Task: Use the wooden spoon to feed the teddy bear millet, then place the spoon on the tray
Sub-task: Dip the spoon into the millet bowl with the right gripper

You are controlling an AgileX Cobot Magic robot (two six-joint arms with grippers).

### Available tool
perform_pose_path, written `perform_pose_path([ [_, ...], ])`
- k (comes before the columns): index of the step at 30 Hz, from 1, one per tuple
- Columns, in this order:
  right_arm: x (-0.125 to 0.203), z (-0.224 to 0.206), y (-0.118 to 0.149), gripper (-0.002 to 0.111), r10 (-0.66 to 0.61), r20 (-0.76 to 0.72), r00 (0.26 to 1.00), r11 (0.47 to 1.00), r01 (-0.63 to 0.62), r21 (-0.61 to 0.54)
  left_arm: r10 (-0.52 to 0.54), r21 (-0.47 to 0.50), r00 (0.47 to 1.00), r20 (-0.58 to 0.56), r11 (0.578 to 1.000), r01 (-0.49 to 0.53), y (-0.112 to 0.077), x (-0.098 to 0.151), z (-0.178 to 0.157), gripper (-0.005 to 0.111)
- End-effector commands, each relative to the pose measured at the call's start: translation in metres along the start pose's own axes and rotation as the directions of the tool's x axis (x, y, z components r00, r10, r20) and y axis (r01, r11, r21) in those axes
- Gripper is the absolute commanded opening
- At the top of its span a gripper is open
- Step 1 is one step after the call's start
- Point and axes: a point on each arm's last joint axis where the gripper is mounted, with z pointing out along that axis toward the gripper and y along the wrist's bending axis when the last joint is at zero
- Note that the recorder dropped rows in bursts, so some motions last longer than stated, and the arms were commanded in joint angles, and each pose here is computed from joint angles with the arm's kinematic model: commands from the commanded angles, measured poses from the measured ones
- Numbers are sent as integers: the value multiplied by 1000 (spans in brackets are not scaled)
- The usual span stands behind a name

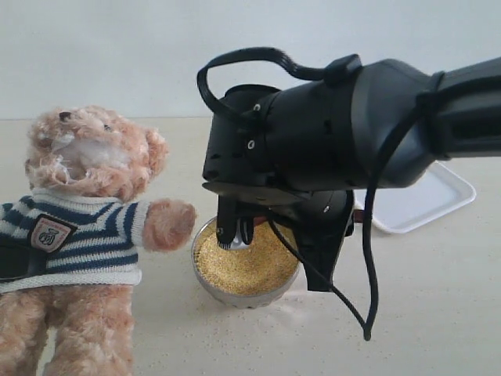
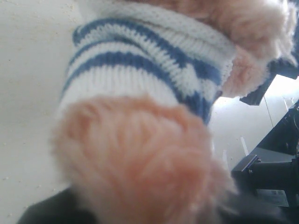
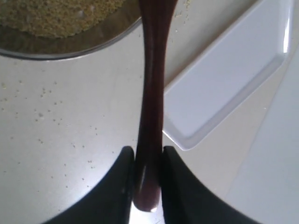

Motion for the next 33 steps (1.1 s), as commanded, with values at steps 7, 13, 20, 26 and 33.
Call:
perform_pose_path([
  [7, -13, 20, 4, 0, -74, -66, 995, 995, 78, 64, 0, 18, 1000, 19, 1000, 0, -3, -1, -1, 5],
  [13, -20, 31, 9, 0, -111, -97, 989, 990, 119, 78, 0, 18, 1000, 19, 1000, 0, -3, -1, -1, 5],
  [20, -21, 33, 10, 0, -120, -104, 987, 988, 129, 82, 0, 18, 1000, 19, 1000, 0, -3, -1, -1, 5],
  [26, -28, 26, 19, 0, -147, -86, 985, 985, 154, 84, 0, 18, 1000, 19, 1000, 0, -3, -1, -1, 5],
  [33, -32, 20, 27, 0, -161, -70, 984, 983, 167, 79, 0, 18, 1000, 19, 1000, 0, -3, -1, -1, 5],
])
